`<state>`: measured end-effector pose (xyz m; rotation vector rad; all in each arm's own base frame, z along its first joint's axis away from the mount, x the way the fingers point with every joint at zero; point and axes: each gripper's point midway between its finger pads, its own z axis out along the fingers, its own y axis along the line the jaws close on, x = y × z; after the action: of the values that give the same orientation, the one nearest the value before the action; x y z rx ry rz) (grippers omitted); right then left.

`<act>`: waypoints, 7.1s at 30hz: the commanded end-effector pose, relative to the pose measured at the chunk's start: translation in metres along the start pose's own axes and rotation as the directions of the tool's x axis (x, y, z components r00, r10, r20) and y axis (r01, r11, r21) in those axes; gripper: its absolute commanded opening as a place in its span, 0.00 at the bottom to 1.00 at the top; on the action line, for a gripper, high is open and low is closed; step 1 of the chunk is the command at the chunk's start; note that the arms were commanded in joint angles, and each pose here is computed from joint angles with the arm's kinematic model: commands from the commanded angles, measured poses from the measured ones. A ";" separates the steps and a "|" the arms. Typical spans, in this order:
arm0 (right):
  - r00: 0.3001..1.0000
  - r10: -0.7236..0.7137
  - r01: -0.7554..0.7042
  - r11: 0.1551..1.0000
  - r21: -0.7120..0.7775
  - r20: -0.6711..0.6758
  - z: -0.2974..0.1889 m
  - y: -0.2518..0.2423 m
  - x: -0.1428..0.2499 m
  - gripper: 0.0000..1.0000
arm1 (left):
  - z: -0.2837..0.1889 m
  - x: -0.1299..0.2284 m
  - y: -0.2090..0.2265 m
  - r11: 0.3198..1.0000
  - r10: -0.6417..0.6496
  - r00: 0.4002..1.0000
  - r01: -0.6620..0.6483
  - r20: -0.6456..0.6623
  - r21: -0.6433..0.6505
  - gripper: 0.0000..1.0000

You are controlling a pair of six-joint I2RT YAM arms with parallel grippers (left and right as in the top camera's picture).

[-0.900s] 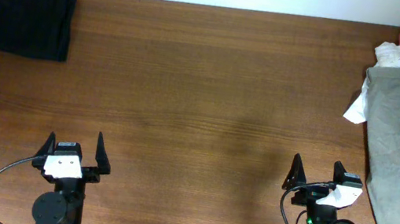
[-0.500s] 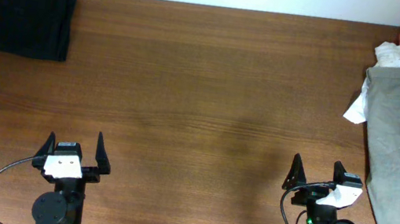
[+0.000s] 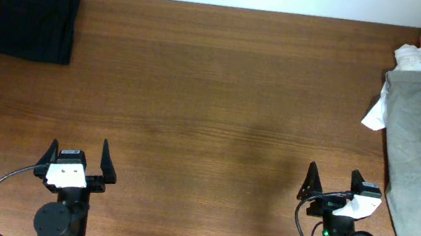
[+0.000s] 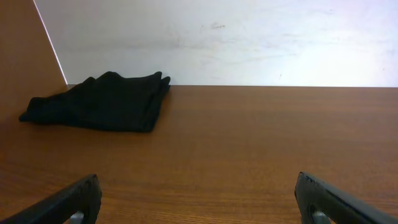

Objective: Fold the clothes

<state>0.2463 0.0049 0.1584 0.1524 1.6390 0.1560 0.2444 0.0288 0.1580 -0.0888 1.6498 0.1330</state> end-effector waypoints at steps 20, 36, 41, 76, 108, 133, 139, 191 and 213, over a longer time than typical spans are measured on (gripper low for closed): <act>0.824 0.476 -0.563 0.750 -0.347 -0.308 -0.020 0.079 0.010 0.99 | 0.000 0.001 -0.003 1.000 0.016 1.000 -0.016 0.006 0.015 0.99; 0.922 0.388 -0.354 0.834 -0.423 -0.008 -0.031 0.079 -0.090 0.98 | 0.000 0.001 -0.003 1.000 0.016 1.000 -0.016 0.006 0.015 0.99; 0.975 0.217 -0.205 0.960 -0.194 0.046 -0.003 0.054 -0.135 0.99 | 0.000 0.001 -0.003 1.000 0.016 1.000 -0.016 0.006 0.015 0.99; 0.602 -0.047 0.584 0.706 0.400 -0.797 0.294 -0.211 0.004 1.00 | 0.000 0.001 -0.003 1.000 0.016 1.000 -0.016 0.006 0.015 0.99; 0.530 -0.012 0.578 0.736 0.351 -0.848 0.301 -0.261 0.068 0.95 | 0.000 0.001 -0.003 1.000 0.016 1.000 -0.016 0.006 0.015 0.99; 0.584 0.027 0.467 0.806 0.363 -0.812 0.312 -0.246 0.072 0.89 | 0.000 0.001 -0.003 1.000 0.016 1.000 -0.016 0.005 0.015 0.99; 0.592 0.022 0.472 0.801 0.369 -0.805 0.316 -0.247 0.055 0.80 | 0.000 0.001 -0.003 1.000 0.016 1.000 -0.016 0.005 0.015 0.99; 0.565 0.047 0.445 0.823 0.352 -0.824 0.306 -0.259 0.058 0.36 | 0.000 0.001 -0.003 1.000 0.016 1.000 -0.016 0.005 0.015 0.99; 0.603 0.060 0.418 0.825 0.380 -0.795 0.311 -0.256 0.041 0.29 | 0.000 0.001 -0.003 1.000 0.016 1.000 -0.016 0.004 0.015 0.99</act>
<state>0.5435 -0.2308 0.0217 0.3580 2.6189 -0.4967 0.2442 0.0287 0.1588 -0.0885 1.6456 0.1326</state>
